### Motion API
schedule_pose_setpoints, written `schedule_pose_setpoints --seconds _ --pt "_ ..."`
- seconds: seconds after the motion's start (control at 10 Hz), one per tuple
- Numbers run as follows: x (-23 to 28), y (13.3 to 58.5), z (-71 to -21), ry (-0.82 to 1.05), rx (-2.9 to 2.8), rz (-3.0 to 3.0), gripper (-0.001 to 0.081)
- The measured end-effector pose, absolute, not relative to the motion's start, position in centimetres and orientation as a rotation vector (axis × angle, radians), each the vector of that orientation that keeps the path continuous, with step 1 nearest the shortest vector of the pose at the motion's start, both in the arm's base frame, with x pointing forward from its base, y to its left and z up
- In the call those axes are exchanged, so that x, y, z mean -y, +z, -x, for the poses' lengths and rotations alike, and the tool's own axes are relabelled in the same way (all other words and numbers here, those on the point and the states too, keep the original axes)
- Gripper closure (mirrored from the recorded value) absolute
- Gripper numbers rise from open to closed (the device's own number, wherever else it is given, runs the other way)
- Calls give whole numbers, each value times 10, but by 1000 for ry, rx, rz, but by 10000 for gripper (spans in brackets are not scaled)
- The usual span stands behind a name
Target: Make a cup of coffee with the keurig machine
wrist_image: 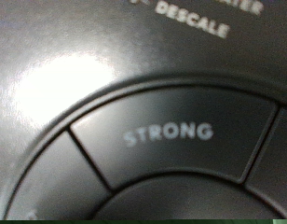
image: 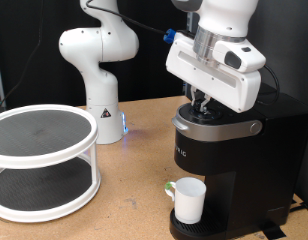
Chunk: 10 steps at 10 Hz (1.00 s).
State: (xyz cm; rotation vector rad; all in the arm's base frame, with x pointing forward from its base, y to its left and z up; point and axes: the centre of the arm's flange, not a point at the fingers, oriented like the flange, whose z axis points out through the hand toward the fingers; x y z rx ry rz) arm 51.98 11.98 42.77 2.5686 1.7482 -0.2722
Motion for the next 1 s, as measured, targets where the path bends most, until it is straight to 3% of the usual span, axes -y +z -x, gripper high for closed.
schedule_pose_setpoints --seconds 1.0 --pt "-114 425 -535 -421 -1774 -2634 802"
